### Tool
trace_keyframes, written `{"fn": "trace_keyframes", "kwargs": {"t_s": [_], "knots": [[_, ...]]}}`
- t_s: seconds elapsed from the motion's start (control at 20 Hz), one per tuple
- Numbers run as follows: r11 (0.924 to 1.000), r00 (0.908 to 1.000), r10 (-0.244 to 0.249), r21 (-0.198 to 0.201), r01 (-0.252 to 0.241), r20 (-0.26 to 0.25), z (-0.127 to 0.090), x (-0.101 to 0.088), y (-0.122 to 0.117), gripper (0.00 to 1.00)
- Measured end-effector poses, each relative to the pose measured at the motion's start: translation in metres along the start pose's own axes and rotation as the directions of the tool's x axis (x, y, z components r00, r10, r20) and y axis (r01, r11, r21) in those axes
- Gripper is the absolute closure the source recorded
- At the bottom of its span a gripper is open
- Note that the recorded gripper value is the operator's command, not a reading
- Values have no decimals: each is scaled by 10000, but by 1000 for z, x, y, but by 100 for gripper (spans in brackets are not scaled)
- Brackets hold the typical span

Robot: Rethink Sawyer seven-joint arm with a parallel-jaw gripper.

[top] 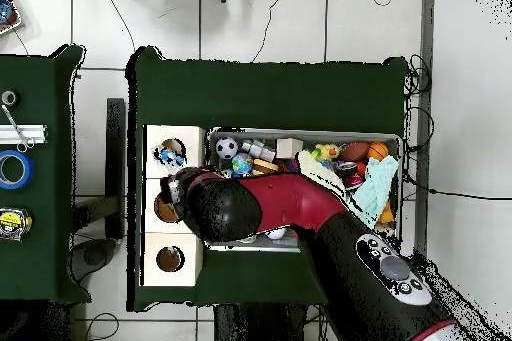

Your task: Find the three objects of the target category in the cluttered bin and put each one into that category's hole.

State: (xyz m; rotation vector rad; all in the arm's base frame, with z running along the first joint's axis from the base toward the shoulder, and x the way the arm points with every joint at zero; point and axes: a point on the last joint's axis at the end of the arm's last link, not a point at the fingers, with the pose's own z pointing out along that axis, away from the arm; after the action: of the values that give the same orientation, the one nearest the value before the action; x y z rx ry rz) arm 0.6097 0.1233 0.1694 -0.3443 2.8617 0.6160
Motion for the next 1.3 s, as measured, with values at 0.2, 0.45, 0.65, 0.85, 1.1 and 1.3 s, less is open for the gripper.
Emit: {"fn": "trace_keyframes", "kwargs": {"t_s": [0.2, 0.45, 0.65, 0.85, 1.1, 1.3], "knots": [[9985, 9984, 535, 79, -536, 208, 14, 9, -21, 100], [9962, 9964, 811, 308, -818, 227, 23, 22, -40, 100], [9946, 9956, 927, 451, -931, 107, 25, 31, -45, 100], [9940, 9953, 958, 554, -948, -160, 32, 48, -41, 100], [9952, 9951, 856, 520, -830, -503, 37, 66, -28, 100], [9967, 9934, 722, 446, -684, -893, 43, 82, -14, 100]]}}
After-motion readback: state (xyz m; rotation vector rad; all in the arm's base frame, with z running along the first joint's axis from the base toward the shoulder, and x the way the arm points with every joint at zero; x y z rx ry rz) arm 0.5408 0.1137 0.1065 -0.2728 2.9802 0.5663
